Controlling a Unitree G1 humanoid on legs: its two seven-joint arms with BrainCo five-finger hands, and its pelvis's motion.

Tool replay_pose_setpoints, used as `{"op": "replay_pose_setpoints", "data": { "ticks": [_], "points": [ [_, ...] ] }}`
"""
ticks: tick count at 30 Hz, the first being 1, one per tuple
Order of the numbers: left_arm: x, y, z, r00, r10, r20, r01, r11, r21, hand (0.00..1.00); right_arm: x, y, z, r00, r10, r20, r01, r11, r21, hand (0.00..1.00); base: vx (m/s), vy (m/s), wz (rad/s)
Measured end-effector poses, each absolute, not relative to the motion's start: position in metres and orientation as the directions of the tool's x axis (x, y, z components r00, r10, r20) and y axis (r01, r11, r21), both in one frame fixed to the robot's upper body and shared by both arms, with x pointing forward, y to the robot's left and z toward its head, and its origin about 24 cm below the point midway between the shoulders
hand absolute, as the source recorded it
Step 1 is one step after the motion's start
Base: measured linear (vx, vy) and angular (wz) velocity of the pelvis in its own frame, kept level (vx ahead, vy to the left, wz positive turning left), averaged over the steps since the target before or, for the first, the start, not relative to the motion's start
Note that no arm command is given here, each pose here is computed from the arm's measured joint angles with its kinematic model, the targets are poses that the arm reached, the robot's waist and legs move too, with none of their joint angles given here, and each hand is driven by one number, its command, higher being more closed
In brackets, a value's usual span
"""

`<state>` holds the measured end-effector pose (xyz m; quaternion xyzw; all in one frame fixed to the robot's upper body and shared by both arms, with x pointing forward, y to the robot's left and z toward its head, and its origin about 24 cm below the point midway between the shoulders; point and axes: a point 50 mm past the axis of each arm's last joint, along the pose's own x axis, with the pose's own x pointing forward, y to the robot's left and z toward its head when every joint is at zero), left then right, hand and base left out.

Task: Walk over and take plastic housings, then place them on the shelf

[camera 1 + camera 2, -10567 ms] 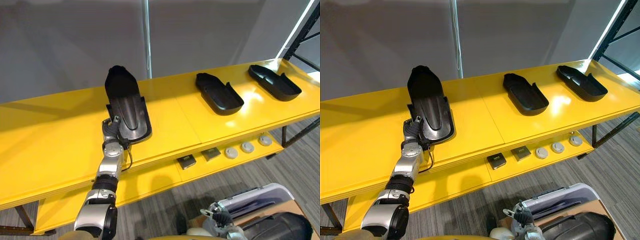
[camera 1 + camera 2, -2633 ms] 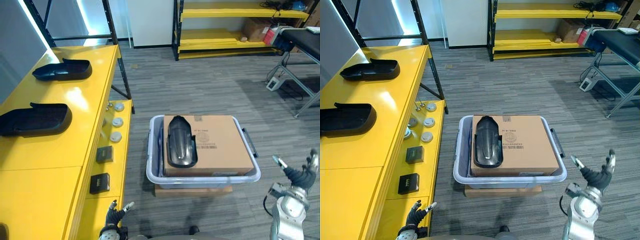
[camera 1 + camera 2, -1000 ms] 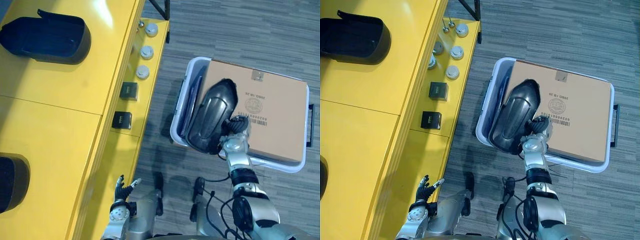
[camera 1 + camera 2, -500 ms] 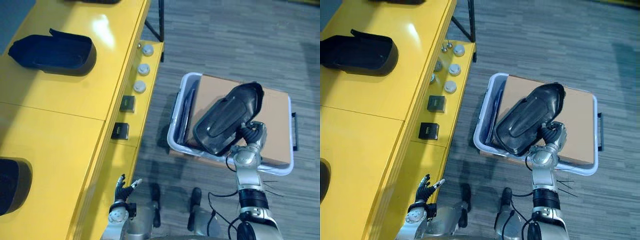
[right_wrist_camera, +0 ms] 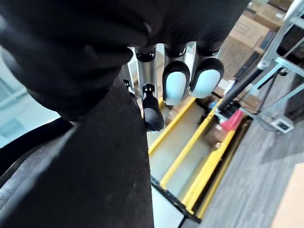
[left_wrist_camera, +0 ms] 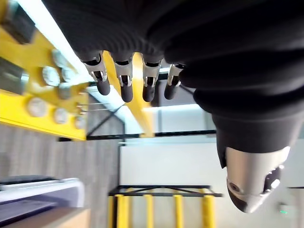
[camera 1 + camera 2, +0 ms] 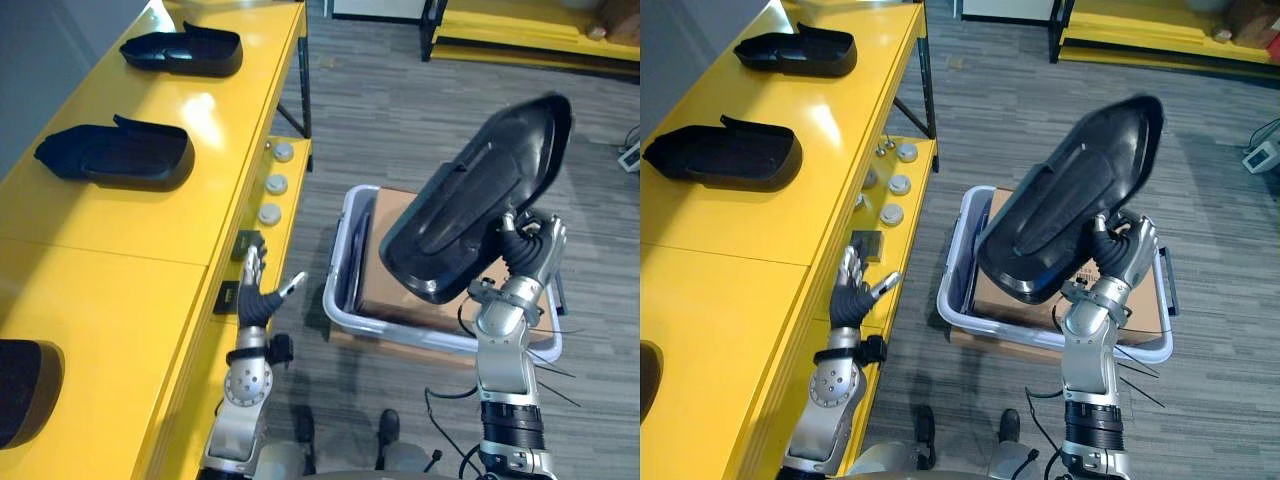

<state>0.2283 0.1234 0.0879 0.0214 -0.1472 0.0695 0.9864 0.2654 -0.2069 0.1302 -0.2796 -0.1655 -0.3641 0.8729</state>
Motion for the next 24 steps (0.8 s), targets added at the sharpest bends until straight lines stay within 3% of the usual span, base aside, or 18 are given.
{"op": "replay_pose_setpoints", "data": {
  "ticks": [5, 17, 23, 24],
  "points": [
    [0.234, 0.106, 0.129, 0.868, 0.067, 0.492, -0.113, 0.991, 0.065, 0.00, 0.264, -0.181, 0.146, 0.687, -0.448, 0.572, 0.697, 0.629, -0.345, 1.00, -0.01, -0.003, -0.04],
    [0.238, 0.064, 0.138, 0.835, -0.130, 0.535, 0.042, 0.984, 0.174, 0.00, 0.267, -0.142, 0.145, 0.765, -0.308, 0.566, 0.575, 0.722, -0.385, 1.00, -0.03, -0.005, -0.08],
    [0.243, 0.056, 0.126, 0.856, -0.165, 0.491, 0.046, 0.968, 0.246, 0.00, 0.265, -0.142, 0.139, 0.786, -0.296, 0.543, 0.555, 0.725, -0.409, 1.00, 0.00, -0.001, -0.01],
    [0.244, 0.055, 0.124, 0.859, -0.174, 0.481, 0.053, 0.966, 0.254, 1.00, 0.265, -0.141, 0.138, 0.791, -0.290, 0.539, 0.548, 0.727, -0.413, 1.00, 0.00, 0.000, 0.00]
  ]
}}
